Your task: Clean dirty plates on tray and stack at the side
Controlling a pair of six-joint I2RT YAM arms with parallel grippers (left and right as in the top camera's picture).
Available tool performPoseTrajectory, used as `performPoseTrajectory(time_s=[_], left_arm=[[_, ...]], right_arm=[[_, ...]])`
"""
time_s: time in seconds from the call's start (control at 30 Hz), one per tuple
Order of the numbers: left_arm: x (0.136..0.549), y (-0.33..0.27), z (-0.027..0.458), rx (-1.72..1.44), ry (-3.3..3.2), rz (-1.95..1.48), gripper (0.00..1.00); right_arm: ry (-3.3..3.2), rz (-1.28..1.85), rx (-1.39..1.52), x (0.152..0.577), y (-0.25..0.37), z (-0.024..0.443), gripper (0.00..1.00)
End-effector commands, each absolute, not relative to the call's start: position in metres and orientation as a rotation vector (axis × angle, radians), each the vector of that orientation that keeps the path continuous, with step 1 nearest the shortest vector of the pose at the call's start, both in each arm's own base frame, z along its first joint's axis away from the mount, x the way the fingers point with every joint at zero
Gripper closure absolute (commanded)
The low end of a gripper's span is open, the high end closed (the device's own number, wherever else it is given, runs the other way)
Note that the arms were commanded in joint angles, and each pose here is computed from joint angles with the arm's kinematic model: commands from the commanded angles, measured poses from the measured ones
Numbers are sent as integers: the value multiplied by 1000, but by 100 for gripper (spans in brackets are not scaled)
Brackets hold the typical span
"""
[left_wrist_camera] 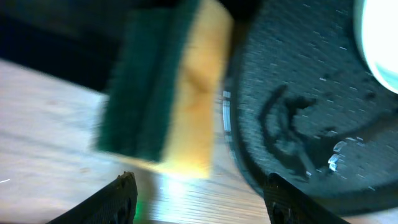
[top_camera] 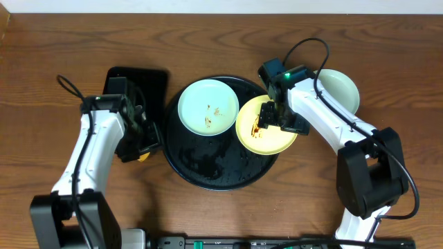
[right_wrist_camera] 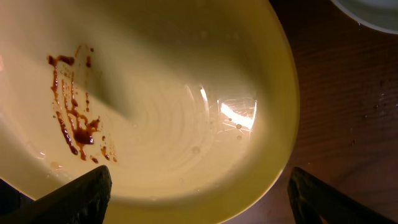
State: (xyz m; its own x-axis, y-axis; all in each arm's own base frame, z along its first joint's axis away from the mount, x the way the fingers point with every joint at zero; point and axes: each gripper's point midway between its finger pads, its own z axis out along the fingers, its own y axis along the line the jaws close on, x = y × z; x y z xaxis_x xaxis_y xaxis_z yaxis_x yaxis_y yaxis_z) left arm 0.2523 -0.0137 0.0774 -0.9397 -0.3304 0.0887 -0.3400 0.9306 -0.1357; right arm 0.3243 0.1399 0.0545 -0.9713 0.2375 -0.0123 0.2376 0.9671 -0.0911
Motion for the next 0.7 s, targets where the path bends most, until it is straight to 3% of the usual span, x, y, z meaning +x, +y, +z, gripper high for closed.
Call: performPoseTrajectory(time_s=[0.0, 0.67], left_arm=[[251, -33, 70, 487, -2956, 402, 34], [279, 14, 50, 716, -3011, 293, 34]], right_arm=[[3104, -156, 394, 324, 139, 56, 12], [3118, -163, 333, 320, 143, 56, 12]])
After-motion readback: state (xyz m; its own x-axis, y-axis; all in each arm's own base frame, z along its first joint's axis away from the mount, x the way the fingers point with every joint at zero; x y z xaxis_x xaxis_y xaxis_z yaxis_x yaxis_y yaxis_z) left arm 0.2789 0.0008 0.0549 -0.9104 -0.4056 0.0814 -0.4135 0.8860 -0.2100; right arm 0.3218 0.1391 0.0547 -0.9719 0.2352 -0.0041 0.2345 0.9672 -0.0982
